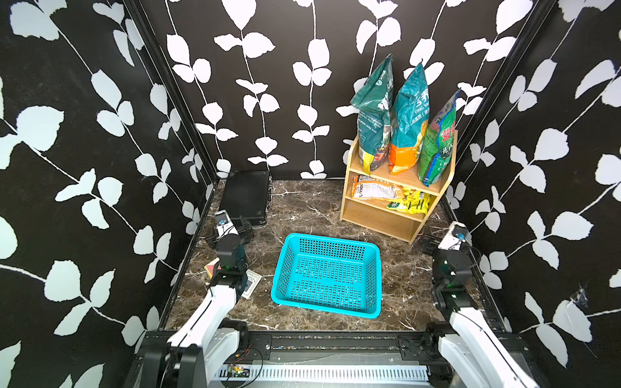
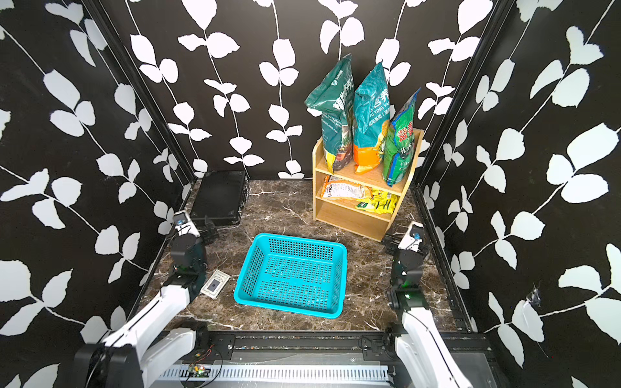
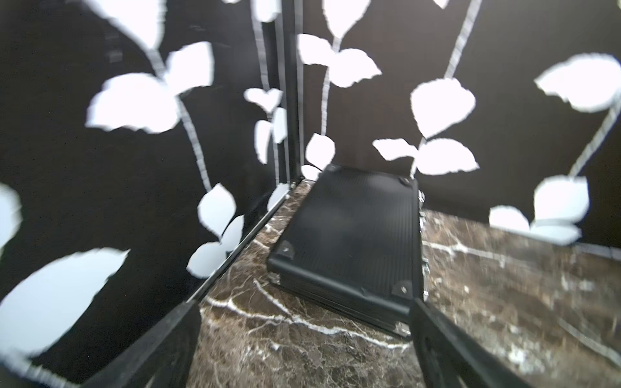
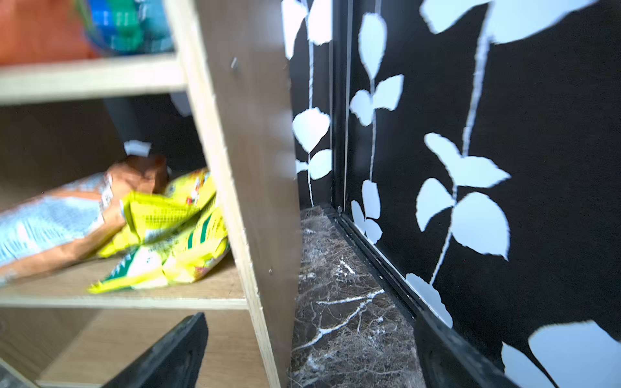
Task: Take down the fertilizer bag from the shelf
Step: Pick up the fertilizer bag from the shelf.
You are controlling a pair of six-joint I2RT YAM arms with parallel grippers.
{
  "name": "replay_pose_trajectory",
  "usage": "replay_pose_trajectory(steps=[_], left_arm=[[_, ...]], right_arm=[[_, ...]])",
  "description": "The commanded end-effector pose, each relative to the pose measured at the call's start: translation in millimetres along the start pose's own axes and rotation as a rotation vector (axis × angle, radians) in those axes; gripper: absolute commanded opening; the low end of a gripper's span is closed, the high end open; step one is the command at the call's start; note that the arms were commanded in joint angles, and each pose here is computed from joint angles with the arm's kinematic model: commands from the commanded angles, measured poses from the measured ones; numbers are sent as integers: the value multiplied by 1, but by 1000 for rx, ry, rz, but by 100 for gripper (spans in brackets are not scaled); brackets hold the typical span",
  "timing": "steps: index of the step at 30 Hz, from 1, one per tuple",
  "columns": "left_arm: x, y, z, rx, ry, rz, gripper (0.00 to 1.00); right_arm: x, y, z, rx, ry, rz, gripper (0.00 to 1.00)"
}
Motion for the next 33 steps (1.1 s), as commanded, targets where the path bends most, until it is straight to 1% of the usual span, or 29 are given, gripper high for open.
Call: replay_pose_trajectory(steps=[1,2,3,4,6,7,8,10,11,12,13,14,16,17,19,20,21,23,25,26,28,29,31,33], left_arm=[[-4,24,-14,-83,29,138,99],[-5,31,-12,-122,-9,177,99],[-9,41,-11,-161,-49,240,99],[-11,50,-11,-185,-68,292,99],[-12,50,-11,-181,-67,299,99],[-11,47,-10,-168,-63,289,99],[-10,42,-9,-146,-50,270,99],[-8,28,-5,-108,11,218,99],[-9,22,-4,-91,32,191,99],[-11,15,-5,-76,51,138,99],[-13,9,-7,-74,50,75,99],[-15,3,-10,-73,43,10,99],[-19,-9,-10,-44,49,-85,99],[-21,-17,-7,-19,65,-124,99],[-22,-29,0,20,135,-162,99],[-22,-33,5,23,179,-157,99],[-23,-36,8,12,221,-150,99],[-30,-49,17,-28,297,-200,99],[-38,-59,26,-84,321,-255,99],[-41,-59,30,-124,322,-255,99],[-44,-56,37,-212,334,-215,99],[-46,-59,40,-242,355,-226,99],[-50,-70,48,-265,387,-270,99],[-51,-73,48,-300,442,-246,99]], right_arm=[[-8,11,4,-11,129,102,99],[-8,19,12,-26,119,157,99],[-8,22,20,-20,125,180,99],[-6,18,24,0,147,151,99],[-7,-7,18,125,232,-25,99],[-6,-8,22,129,227,-29,99],[-6,0,29,85,211,36,99],[-16,22,47,50,152,211,99],[-22,29,54,41,116,277,99],[-28,31,59,61,69,297,99],[-33,27,61,74,28,287,99],[-39,19,62,93,12,246,100],[-50,-4,56,115,33,129,100],[-56,-9,59,126,13,110,100],[-65,2,71,122,-77,205,100],[-69,4,80,140,-119,235,99],[-72,6,88,147,-142,253,100],[-76,4,108,151,-146,264,100],[-72,4,129,128,-90,271,100],[-68,7,139,114,-47,283,99],[-59,19,159,73,16,355,99],[-58,26,169,57,38,406,100],[-56,30,185,60,36,430,100],[-59,24,200,68,-5,407,100]])
Point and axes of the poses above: each gripper's point midway between its finger pads, its own x axis out along the fingers, its own y axis along the line the jaws close on, z = x × y, the point moved 2 cm from there along -x, back along the fingers, and after that the axes turned 13 degrees about -x, right-handed, at the moved point
